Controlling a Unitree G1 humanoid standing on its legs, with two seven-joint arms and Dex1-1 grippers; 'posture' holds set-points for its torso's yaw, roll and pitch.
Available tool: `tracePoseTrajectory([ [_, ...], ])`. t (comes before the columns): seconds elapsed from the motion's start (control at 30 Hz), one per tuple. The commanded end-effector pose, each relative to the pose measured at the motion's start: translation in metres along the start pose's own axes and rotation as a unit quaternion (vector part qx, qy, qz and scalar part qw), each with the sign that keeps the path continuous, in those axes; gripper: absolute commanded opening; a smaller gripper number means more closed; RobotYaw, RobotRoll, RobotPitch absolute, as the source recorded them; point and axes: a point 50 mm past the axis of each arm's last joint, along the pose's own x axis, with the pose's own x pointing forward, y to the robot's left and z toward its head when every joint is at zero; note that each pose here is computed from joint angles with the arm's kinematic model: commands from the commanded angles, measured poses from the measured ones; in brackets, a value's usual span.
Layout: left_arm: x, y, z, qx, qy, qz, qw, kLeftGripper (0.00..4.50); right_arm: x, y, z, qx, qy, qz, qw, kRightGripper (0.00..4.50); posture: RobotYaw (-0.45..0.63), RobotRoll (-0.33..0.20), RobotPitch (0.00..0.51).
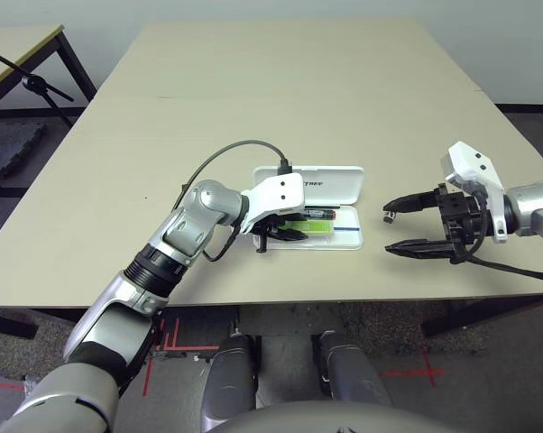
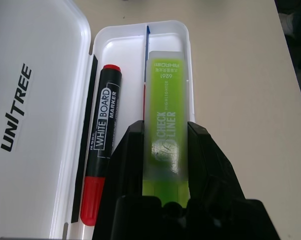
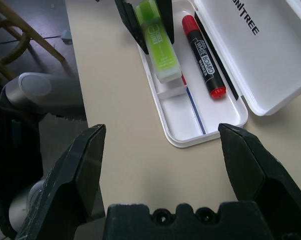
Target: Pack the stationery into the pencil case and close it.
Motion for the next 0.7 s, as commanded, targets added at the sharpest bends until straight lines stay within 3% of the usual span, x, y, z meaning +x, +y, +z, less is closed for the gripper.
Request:
tracePoseTrajectory([
  [0.03, 0.002, -0.003, -0.002, 0.006, 0.012, -0.012, 1.000, 1.11, 0.001, -0.001, 0.001, -0.006, 0.002, 0.000, 1.000, 4.50, -0.10, 0.000, 0.088],
  [0.33, -0.001, -0.003, -0.001, 0.007, 0.015, -0.010, 1.000, 4.40, 0.003, -0.002, 0.001, -0.007, 0.002, 0.001, 1.000, 4.50, -0.10, 0.000, 0.087],
  [0.5, -0.013, -0.001, 0.007, 0.007, -0.008, -0.001, 1.000, 4.46, 0.002, -0.002, 0.000, -0.006, 0.002, -0.001, 1.000, 4.50, -0.10, 0.000, 0.086],
  [0.7, -0.046, 0.003, 0.016, 0.005, -0.040, 0.018, 0.999, 4.46, 0.000, -0.002, -0.003, 0.000, 0.003, -0.004, 1.000, 4.50, -0.10, 0.000, 0.090],
])
